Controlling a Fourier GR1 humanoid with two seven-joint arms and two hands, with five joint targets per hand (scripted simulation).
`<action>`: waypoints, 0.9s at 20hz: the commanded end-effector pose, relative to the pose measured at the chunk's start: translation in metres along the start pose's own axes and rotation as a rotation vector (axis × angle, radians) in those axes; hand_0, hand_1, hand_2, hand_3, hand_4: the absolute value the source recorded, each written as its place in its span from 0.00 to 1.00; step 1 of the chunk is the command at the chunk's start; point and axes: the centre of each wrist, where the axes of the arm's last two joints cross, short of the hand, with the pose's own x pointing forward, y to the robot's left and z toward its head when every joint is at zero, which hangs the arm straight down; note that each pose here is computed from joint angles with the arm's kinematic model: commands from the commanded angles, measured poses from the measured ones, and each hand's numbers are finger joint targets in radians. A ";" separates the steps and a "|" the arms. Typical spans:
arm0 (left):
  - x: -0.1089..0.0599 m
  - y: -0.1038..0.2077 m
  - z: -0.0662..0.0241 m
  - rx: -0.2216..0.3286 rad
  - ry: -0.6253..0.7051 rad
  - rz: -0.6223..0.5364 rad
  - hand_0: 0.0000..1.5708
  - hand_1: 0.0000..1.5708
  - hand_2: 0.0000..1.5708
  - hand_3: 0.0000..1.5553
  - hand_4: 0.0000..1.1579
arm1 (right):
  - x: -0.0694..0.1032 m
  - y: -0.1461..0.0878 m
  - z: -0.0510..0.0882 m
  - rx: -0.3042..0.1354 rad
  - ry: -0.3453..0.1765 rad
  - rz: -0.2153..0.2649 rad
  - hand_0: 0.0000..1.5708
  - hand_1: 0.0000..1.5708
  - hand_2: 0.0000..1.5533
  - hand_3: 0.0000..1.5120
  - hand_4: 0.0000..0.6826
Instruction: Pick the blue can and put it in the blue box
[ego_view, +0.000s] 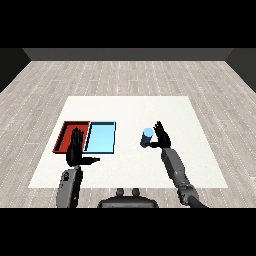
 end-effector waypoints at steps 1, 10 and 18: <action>0.010 0.005 -0.0108 0.000 -0.010 0.002 0.00 0.00 0.00 0.00 0.00 | -0.001 0.001 0.006 -0.007 0.012 -0.009 0.00 0.00 0.00 0.00 0.00; 0.005 0.013 -0.0148 -0.010 -0.001 -0.016 0.00 0.00 0.00 0.00 0.00 | -0.012 0.028 -0.017 0.027 0.030 -0.003 0.00 0.00 0.00 0.00 0.00; -0.008 -0.023 -0.0038 -0.005 -0.012 -0.004 0.00 0.00 0.00 0.00 0.00 | -0.002 0.030 -0.024 0.028 0.026 0.015 0.00 0.00 0.00 0.00 0.00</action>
